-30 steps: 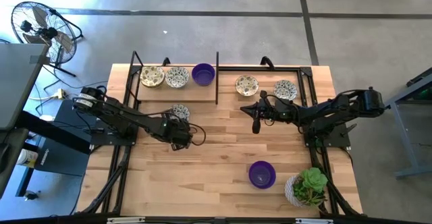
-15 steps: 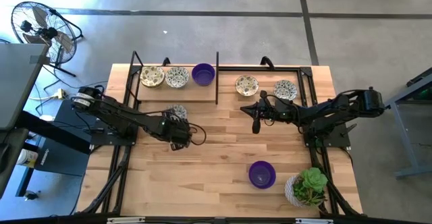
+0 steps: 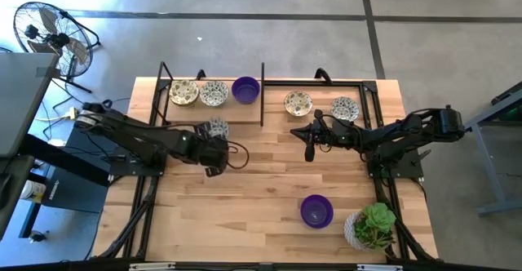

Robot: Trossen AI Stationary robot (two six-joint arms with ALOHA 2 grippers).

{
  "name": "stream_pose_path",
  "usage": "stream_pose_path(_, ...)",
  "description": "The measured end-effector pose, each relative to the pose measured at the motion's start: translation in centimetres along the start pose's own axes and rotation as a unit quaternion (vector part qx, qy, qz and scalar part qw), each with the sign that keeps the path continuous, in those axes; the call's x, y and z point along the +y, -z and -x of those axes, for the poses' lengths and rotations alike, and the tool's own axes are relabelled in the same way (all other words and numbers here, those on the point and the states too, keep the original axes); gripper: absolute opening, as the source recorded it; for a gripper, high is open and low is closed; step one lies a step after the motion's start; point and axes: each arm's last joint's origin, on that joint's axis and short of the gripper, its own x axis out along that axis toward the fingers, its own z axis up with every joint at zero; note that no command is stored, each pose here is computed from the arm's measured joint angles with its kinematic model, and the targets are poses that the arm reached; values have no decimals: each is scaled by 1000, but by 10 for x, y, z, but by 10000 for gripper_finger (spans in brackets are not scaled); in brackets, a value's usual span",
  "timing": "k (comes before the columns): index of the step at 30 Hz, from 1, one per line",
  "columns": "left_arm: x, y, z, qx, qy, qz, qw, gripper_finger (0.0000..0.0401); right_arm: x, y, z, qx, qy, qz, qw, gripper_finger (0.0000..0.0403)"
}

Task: Pick & Place Mini bowls
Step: Stack the bottom light blue bowl on top of the other light blue bowl on the shelf

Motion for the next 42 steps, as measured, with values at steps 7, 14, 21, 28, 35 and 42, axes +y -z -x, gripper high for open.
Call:
stream_pose_path(7,45,-28,27,-9,-3,20,1000,6,0,0,0,0,0,0,1000,0)
stream_pose_path(14,111,-53,25,-12,-3,37,999,6,0,0,0,0,0,0,1000,0)
stream_pose_path(21,169,-43,-1,29,8,82,996,6,0,0,0,0,0,0,1000,0)
stream_pose_path(28,196,-41,-27,27,-14,90,996,5,0,0,0,0,0,0,1000,0)
stream_pose_path(35,201,-42,-51,55,-4,89,995,5,0,0,0,0,0,0,1000,0)
stream_pose_path(42,199,-44,-67,73,0,96,993,5,0,0,0,0,0,0,1000,0)
